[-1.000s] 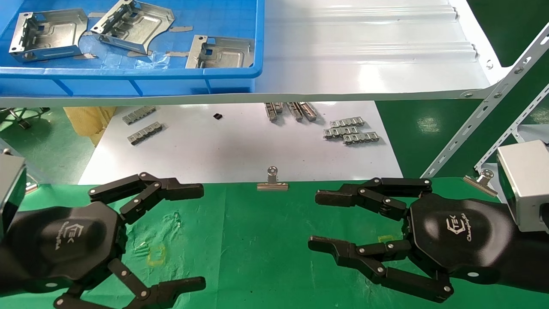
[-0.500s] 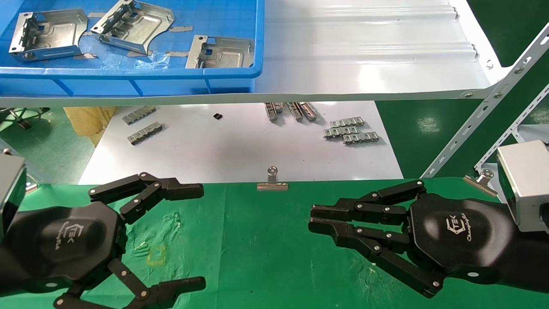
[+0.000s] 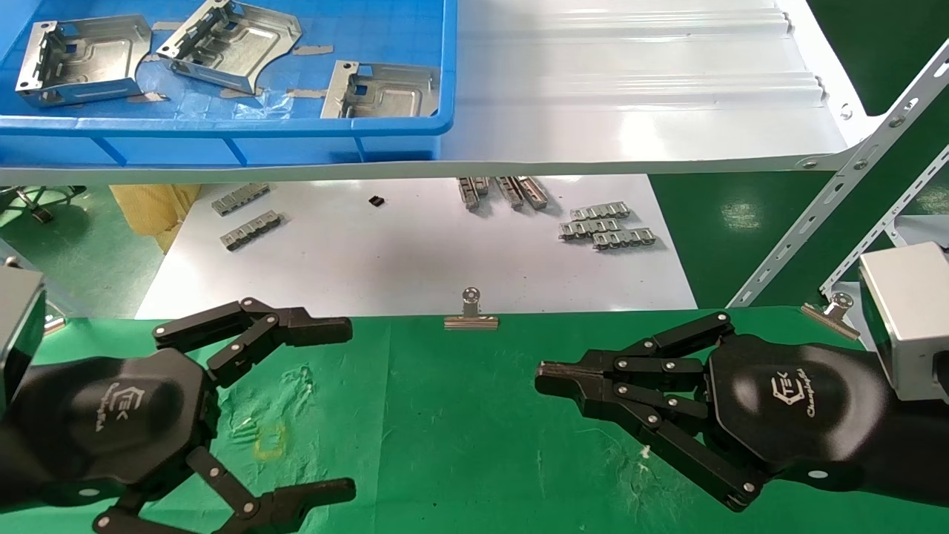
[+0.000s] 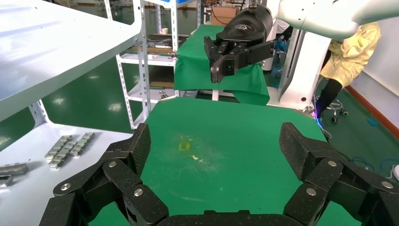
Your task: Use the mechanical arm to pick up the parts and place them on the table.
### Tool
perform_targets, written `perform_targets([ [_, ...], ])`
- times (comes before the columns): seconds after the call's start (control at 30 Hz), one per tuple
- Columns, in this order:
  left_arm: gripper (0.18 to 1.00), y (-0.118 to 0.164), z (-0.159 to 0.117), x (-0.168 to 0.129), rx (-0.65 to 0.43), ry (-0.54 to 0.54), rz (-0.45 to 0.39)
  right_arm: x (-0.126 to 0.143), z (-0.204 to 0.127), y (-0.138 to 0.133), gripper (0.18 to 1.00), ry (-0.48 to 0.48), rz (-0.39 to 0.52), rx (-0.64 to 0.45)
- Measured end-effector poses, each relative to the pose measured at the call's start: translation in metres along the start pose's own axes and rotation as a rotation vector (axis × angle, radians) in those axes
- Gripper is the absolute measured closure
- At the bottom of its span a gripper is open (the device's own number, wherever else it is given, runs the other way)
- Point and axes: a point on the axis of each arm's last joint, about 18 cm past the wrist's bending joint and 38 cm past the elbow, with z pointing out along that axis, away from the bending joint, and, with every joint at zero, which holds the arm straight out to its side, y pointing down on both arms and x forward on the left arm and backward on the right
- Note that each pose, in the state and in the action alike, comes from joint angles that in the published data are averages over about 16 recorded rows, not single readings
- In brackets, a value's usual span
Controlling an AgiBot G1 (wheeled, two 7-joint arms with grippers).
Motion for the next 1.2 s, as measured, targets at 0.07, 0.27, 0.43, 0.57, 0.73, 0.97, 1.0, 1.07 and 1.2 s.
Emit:
perform_targets([
  [0.07, 0.183, -0.004, 0.001, -0.004, 0.008, -0.009, 0.012, 0.0, 0.0, 0.0, 0.984, 0.0, 0.0, 0.0],
  [0.27, 0.183, -0.025, 0.007, -0.033, 0.04, -0.067, 0.073, 0.0, 0.0, 0.0, 0.987, 0.0, 0.0, 0.0],
  [0.43, 0.183, -0.053, 0.011, -0.083, 0.059, -0.179, 0.134, 0.0, 0.0, 0.0, 0.984, 0.0, 0.0, 0.0],
  [0.57, 0.183, -0.079, 0.01, -0.138, 0.061, -0.323, 0.162, 0.0, 0.0, 0.0, 0.972, 0.0, 0.0, 0.0],
  [0.73, 0.183, -0.1, 0.005, -0.205, 0.024, -0.529, 0.148, 0.0, 0.0, 0.0, 0.946, 0.0, 0.0, 0.0],
  [0.97, 0.183, -0.099, -0.007, -0.269, -0.085, -0.787, 0.09, 0.0, 0.0, 0.0, 0.871, 0.0, 0.0, 0.0],
  [1.0, 0.183, -0.097, -0.008, -0.274, -0.103, -0.814, 0.081, 0.0, 0.0, 0.0, 0.859, 0.0, 0.0, 0.0],
  [1.07, 0.183, -0.092, -0.012, -0.282, -0.136, -0.859, 0.065, 0.0, 0.0, 0.0, 0.825, 0.0, 0.0, 0.0],
  [1.2, 0.188, -0.082, -0.019, -0.292, -0.19, -0.921, 0.04, 0.0, 0.0, 0.0, 0.738, 0.0, 0.0, 0.0],
])
